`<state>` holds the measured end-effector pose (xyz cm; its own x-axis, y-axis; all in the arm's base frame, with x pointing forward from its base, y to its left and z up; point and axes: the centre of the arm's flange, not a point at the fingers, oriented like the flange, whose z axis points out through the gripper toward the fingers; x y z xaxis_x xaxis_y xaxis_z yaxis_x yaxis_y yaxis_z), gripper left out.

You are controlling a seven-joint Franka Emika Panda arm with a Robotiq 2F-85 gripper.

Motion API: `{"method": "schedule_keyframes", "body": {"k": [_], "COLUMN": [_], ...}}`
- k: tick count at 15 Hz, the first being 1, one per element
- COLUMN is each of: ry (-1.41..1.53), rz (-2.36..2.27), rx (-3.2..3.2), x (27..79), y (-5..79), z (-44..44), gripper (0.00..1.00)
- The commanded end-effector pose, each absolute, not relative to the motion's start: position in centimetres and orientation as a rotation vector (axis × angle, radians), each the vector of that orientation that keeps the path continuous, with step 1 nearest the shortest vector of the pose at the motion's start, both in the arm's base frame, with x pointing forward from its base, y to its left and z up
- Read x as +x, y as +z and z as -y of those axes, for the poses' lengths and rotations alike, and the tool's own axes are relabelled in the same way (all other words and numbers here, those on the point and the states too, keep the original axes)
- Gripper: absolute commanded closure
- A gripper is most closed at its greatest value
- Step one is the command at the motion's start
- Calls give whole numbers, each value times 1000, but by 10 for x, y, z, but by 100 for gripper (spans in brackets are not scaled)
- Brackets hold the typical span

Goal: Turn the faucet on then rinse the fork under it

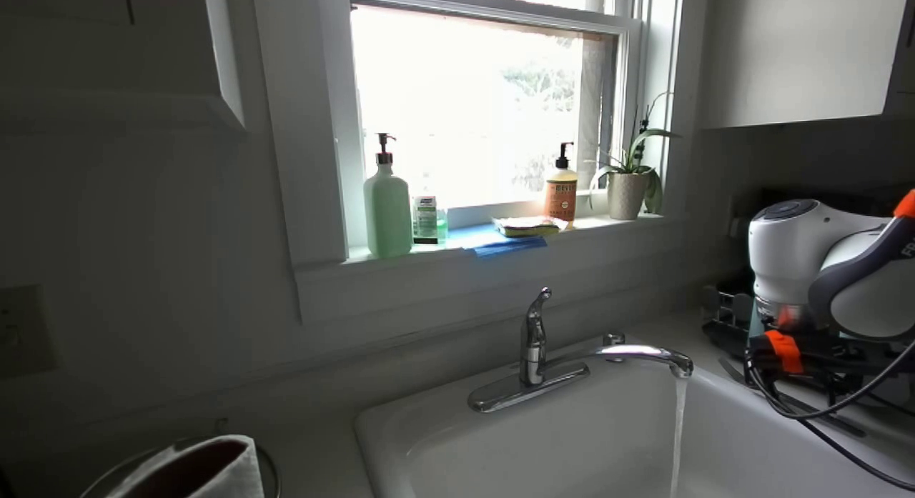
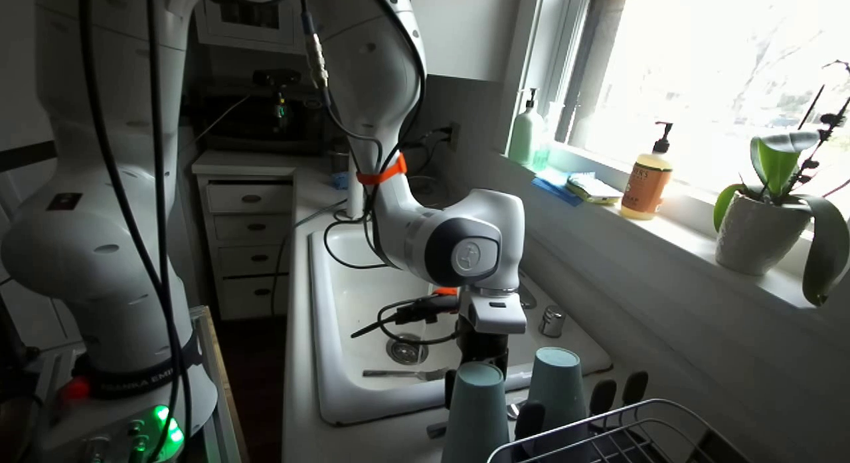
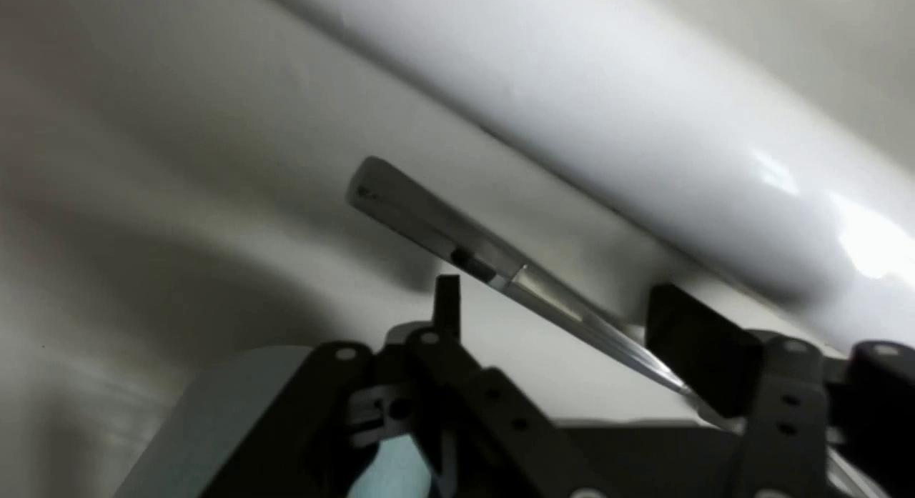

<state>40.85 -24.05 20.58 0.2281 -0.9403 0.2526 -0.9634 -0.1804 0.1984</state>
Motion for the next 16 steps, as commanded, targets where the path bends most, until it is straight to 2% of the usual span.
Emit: {"method": "schedule_keyframes", "body": {"k": [1, 4, 5, 6, 7, 9, 11, 12, 13, 14, 16], "ry": [129, 110, 111, 112, 114, 128, 131, 128, 127, 129, 140], "rz": [1771, 1789, 1791, 1797, 1809, 1844, 1868, 1873, 1876, 1869, 1860], "rx": [2204, 2205, 2207, 2209, 2213, 2207, 2201, 2192, 2191, 2189, 2193], "x": [412, 411, 412, 412, 412, 412, 412, 411, 411, 412, 413], "y": [197, 197, 197, 196, 194, 191, 189, 187, 187, 188, 189], "z": [243, 243, 243, 242, 242, 242, 241, 242, 243, 243, 243], "gripper": [32, 42, 33, 13, 7, 0, 0, 3, 25, 28, 43]}}
